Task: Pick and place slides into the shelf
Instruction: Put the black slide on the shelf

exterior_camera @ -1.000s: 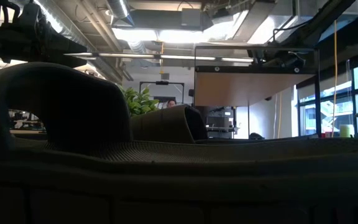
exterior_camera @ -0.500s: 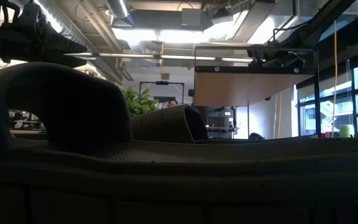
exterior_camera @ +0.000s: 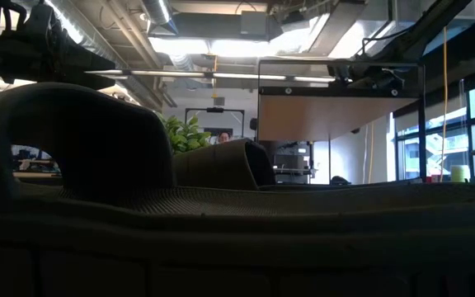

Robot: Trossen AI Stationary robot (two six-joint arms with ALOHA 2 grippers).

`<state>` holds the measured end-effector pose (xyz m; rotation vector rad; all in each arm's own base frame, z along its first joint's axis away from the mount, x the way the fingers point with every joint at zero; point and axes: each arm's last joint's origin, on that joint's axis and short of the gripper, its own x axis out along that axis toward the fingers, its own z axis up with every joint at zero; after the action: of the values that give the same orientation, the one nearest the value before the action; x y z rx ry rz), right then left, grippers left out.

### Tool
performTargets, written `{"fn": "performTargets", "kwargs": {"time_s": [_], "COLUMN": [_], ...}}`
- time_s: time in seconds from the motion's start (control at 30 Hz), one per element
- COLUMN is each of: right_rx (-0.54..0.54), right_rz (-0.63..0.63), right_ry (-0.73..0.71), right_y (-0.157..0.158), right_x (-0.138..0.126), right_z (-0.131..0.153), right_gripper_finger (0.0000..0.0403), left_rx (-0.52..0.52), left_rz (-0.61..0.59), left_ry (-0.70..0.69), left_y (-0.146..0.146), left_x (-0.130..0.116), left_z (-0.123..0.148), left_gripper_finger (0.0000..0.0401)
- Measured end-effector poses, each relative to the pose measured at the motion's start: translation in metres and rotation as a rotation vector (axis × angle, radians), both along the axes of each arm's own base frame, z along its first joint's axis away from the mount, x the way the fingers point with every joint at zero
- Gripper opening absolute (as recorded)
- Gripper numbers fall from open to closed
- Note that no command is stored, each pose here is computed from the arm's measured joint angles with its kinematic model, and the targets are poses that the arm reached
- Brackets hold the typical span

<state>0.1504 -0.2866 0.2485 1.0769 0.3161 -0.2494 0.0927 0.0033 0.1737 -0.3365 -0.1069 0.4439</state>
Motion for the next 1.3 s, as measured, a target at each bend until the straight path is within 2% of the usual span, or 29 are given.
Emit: {"fn": "performTargets", "kwargs": {"time_s": [0.37, 0.53, 0.8, 1.3], "right_rx": [-0.027, -0.043, -0.087, -0.089], "right_rz": [-0.005, -0.061, -0.054, -0.062], "right_ry": [-0.010, 0.097, 0.208, 0.220], "right_y": [-0.004, -0.004, 0.000, 0.000], "right_x": [0.002, -0.001, -0.004, -0.004], "right_z": [0.011, 0.013, 0.008, 0.009], "right_gripper_finger": [0.0163, 0.0163, 0.0163, 0.0163], "left_rx": [-0.001, -0.003, -0.002, -0.002], "left_rz": [0.000, 0.000, 0.000, 0.000], "left_ry": [-0.001, -0.002, -0.001, -0.001], "left_y": [0.000, 0.000, 0.000, 0.000], "left_x": [0.000, 0.000, 0.000, 0.000], "left_z": [0.000, 0.000, 0.000, 0.000], "left_gripper_finger": [0.0195, 0.0195, 0.0195, 0.0195]}}
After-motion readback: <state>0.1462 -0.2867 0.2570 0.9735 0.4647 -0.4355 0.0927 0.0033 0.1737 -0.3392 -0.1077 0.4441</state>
